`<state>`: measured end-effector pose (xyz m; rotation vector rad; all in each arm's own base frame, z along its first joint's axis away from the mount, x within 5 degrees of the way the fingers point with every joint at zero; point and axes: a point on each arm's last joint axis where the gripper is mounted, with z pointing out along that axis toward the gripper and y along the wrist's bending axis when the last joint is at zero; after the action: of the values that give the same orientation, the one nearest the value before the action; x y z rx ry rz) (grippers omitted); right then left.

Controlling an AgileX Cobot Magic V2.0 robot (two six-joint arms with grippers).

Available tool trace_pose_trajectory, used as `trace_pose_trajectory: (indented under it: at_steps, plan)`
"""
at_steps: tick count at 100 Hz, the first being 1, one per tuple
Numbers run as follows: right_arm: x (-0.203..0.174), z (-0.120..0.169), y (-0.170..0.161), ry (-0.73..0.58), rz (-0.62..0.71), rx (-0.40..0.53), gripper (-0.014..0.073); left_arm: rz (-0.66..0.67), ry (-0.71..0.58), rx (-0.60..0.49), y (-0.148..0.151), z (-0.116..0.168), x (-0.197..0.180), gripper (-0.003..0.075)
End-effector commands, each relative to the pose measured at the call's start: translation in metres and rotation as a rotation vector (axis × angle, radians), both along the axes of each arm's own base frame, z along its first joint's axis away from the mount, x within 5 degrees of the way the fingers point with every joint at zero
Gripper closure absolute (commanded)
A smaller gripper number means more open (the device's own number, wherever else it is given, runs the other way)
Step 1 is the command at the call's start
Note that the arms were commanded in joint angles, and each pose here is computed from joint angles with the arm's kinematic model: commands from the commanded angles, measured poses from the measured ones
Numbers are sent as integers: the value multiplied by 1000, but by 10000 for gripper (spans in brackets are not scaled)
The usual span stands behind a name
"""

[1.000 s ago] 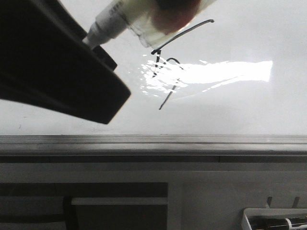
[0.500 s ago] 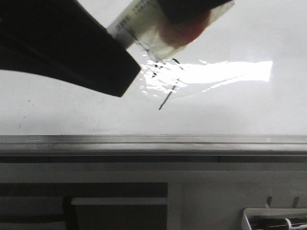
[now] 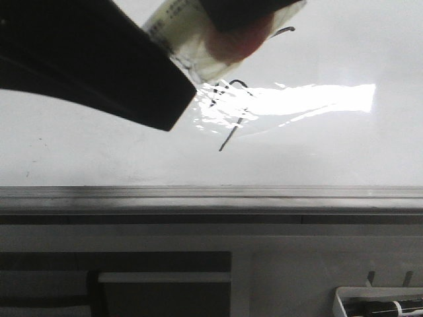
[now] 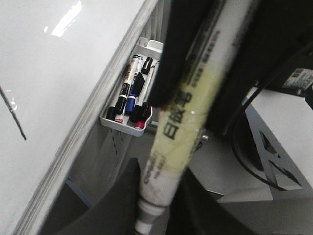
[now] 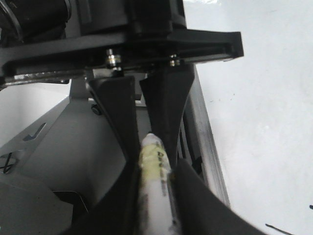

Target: Write number 5 on whiteboard

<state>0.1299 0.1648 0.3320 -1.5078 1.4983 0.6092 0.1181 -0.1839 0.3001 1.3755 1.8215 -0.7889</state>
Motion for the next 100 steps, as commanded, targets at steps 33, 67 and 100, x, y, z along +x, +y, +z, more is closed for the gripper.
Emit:
trace_pose_trajectory:
  at_steps: [33, 67, 100]
  plan:
    - [1, 21, 1, 58, -99, 138, 120, 95, -11, -119, -3, 20, 6, 741]
    - [-14, 59, -31, -104, -286, 356, 259, 418, 81, -243, 4, 9, 25, 741]
    - [-27, 47, -46, -115, -321, 381, 656, 790, 128, -339, 10, -19, 56, 741]
